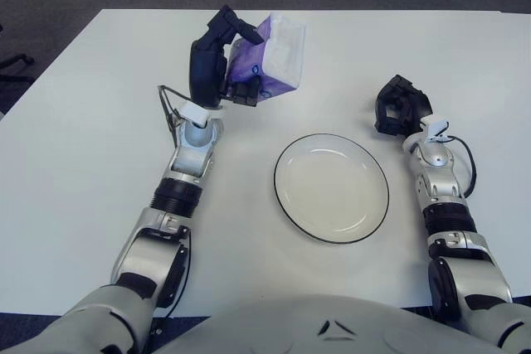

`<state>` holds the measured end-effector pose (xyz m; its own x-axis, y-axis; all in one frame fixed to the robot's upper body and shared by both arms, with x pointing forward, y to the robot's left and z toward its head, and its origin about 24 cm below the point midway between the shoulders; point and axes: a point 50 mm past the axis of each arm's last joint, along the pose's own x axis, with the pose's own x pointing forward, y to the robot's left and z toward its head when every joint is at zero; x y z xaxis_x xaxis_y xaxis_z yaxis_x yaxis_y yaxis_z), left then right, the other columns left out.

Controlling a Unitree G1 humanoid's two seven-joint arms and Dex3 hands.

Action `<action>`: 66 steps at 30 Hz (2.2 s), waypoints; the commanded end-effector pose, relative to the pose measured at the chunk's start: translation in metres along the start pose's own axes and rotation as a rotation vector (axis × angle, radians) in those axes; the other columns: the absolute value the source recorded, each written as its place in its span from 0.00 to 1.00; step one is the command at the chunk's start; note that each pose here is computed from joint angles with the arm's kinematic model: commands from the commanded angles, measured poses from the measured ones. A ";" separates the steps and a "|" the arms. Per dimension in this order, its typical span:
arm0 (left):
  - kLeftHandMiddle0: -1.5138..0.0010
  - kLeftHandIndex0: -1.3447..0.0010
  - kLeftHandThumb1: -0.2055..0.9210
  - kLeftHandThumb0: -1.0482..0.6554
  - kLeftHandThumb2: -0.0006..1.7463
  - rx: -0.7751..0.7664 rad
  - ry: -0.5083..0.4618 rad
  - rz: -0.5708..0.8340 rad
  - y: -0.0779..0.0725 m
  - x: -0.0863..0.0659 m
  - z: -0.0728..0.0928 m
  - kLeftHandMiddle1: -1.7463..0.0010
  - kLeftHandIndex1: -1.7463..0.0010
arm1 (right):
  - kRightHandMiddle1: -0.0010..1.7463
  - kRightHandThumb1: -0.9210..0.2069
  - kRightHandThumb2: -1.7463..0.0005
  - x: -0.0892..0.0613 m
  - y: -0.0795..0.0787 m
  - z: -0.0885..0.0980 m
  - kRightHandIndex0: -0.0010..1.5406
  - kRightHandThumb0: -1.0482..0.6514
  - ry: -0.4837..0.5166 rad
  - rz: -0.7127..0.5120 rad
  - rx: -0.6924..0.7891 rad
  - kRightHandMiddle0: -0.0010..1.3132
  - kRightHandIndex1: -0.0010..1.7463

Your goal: Put the tissue paper into the plate.

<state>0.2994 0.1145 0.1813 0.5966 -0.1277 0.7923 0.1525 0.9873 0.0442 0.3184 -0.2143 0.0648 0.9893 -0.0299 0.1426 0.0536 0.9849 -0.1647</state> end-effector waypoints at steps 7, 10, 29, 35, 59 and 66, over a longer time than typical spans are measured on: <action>0.50 0.25 0.30 0.94 0.88 -0.156 0.011 -0.083 -0.021 0.001 0.009 0.00 0.00 | 1.00 0.49 0.29 -0.042 0.012 -0.056 0.83 0.34 0.221 0.001 0.034 0.44 1.00; 0.50 0.25 0.30 0.94 0.88 -0.199 0.024 -0.126 -0.033 -0.004 0.013 0.00 0.00 | 1.00 0.49 0.28 -0.042 0.013 -0.056 0.83 0.34 0.220 0.004 0.034 0.44 1.00; 0.50 0.27 0.30 0.93 0.88 -0.135 0.043 -0.341 -0.059 -0.011 0.026 0.00 0.00 | 1.00 0.53 0.25 -0.038 0.018 -0.056 0.82 0.33 0.244 -0.029 0.002 0.47 1.00; 0.48 0.28 0.27 0.95 0.91 -0.165 0.065 -0.452 -0.065 -0.014 0.027 0.00 0.00 | 1.00 0.55 0.24 -0.036 0.017 -0.058 0.81 0.33 0.259 -0.035 -0.017 0.48 1.00; 0.47 0.24 0.25 0.95 0.92 -0.199 0.070 -0.673 -0.101 -0.036 0.019 0.00 0.00 | 1.00 0.53 0.26 -0.034 0.017 -0.060 0.83 0.33 0.257 -0.006 -0.004 0.46 1.00; 0.49 0.25 0.29 0.94 0.89 -0.250 0.077 -0.705 -0.107 -0.038 0.023 0.00 0.00 | 1.00 0.52 0.26 -0.034 0.018 -0.060 0.83 0.34 0.256 -0.001 -0.017 0.46 1.00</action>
<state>0.2465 0.0177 0.1581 0.3684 -0.7324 0.5726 0.6628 0.6388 0.3907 0.3264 -0.2064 0.0628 0.9894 -0.0543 0.1348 0.0789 0.9797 -0.1844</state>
